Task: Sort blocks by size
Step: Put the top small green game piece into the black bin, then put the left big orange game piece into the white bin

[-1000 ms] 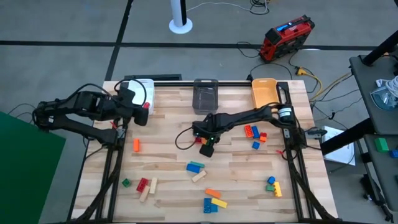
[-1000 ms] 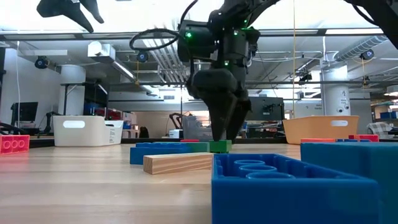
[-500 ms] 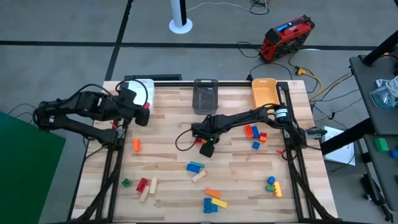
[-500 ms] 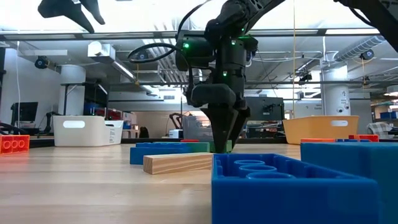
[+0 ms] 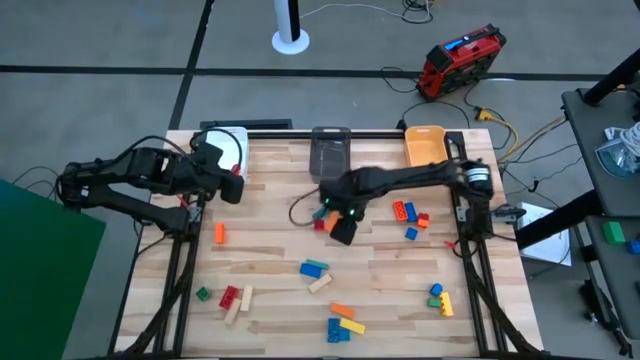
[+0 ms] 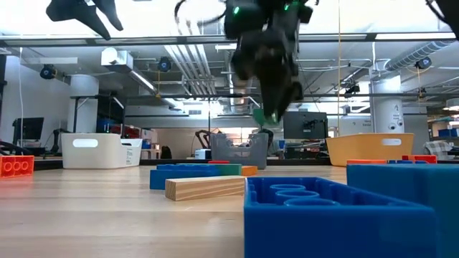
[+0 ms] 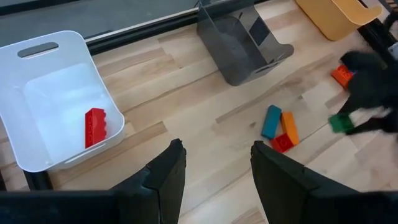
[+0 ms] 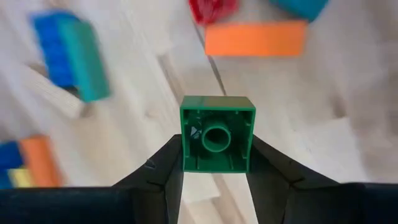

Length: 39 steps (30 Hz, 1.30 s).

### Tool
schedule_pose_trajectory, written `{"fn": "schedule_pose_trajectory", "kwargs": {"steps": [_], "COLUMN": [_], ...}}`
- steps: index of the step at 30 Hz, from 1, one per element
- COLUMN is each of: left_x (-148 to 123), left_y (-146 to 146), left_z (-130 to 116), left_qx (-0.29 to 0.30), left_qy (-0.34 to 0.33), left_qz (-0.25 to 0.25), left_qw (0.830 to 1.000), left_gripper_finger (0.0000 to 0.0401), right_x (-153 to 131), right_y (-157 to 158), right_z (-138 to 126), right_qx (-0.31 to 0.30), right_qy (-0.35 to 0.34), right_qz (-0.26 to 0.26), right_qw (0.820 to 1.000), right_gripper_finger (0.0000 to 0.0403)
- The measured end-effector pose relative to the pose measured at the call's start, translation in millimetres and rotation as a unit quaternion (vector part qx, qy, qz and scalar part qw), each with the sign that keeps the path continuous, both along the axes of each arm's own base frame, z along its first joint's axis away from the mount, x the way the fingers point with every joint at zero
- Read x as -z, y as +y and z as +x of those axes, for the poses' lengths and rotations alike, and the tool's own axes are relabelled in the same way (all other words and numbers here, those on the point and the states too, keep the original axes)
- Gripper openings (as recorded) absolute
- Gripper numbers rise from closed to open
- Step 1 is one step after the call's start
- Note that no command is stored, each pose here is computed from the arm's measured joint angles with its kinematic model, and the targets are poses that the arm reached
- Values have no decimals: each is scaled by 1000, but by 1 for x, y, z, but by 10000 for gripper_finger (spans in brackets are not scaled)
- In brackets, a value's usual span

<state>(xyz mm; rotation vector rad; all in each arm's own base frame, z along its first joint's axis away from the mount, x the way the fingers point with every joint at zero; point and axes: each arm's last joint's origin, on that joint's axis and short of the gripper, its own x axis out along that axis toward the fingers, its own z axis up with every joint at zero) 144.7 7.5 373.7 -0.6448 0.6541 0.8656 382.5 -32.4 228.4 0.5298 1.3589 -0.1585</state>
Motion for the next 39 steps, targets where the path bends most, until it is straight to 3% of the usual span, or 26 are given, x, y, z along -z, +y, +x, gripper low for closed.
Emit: {"fn": "schedule_pose_trajectory", "kwargs": {"steps": [8,13,18,25,30,33,39], "left_x": [0,-1,-1,-1,-1,-1,-1], "left_y": [0,0,0,0,0,0,0], "left_z": [0,1,1,1,1,1,1], "left_qx": [0,0,0,0,0,0,-2], "left_qy": [-4,-8,-9,-9,-11,-11,-14], "left_qz": [0,-1,-1,-1,-1,-1,-11], "left_qw": [1000,1000,1000,1000,1000,1000,1000], "left_gripper_finger": [159,159,159,159,159,159,158], "right_x": [-45,-43,-28,-19,-21,-27,-48], "right_y": [-70,-116,-146,-166,-169,-170,-171], "right_z": [-19,-19,-20,-19,-16,-14,-10], "right_qx": [123,232,295,319,319,315,293], "right_qy": [-107,-152,-151,-141,-147,-155,-181], "right_qz": [-14,6,15,1,-6,-20,-35], "right_qw": [986,961,943,937,936,936,938], "right_gripper_finger": [130,130,130,134,213,236,223]}}
